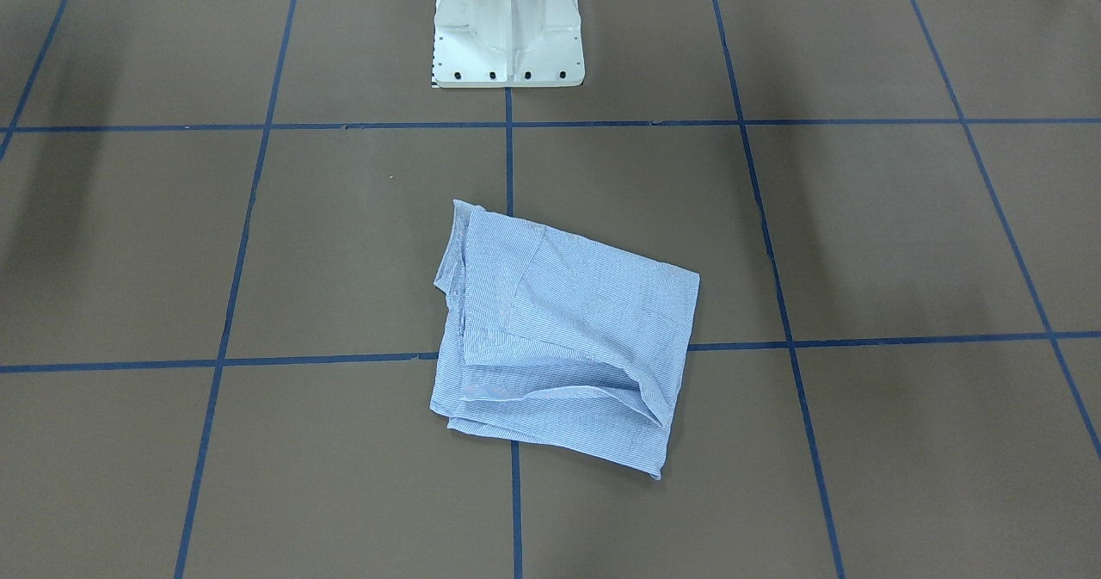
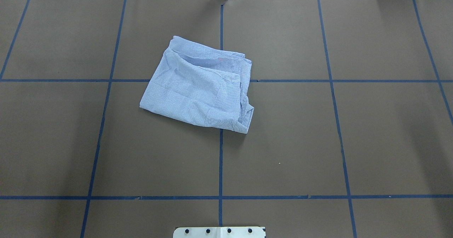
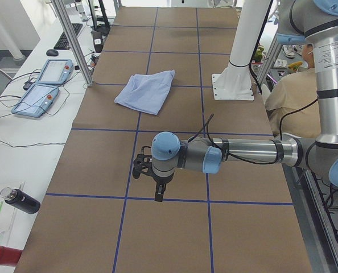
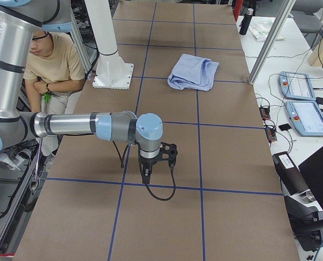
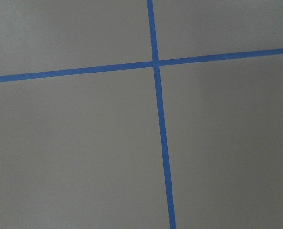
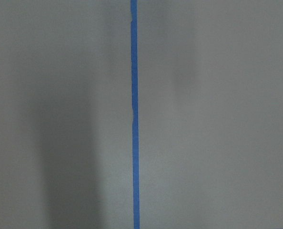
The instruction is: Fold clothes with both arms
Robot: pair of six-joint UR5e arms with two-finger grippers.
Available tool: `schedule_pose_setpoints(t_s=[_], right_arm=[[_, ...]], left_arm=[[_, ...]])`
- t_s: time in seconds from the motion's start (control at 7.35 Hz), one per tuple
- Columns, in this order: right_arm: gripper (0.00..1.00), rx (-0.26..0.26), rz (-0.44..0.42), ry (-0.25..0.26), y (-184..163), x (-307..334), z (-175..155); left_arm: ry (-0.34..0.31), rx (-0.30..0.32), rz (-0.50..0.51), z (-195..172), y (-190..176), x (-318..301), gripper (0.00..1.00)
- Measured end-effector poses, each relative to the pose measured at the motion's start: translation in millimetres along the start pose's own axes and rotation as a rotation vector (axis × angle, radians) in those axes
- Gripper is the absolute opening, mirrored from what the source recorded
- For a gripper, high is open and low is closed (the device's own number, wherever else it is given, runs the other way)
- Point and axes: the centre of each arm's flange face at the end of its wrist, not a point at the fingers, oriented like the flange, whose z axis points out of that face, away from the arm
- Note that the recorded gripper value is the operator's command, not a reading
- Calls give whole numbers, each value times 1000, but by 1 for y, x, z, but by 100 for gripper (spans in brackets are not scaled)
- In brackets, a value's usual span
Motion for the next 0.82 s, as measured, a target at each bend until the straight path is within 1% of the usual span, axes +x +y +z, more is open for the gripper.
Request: schedule_pose_setpoints(t_s=[0.27,0.54,0.82], right_arm=[[100,8,-3,2,-2,-1,-2],[100,29,-24,4,-6,-4,-6],[100,34,-31,9,-10,-3,-5]], left_arm=[[-1,2,3,0,1,0,100],[-2,3,2,0,1,0,100],[-2,0,0,0,3,0,100]])
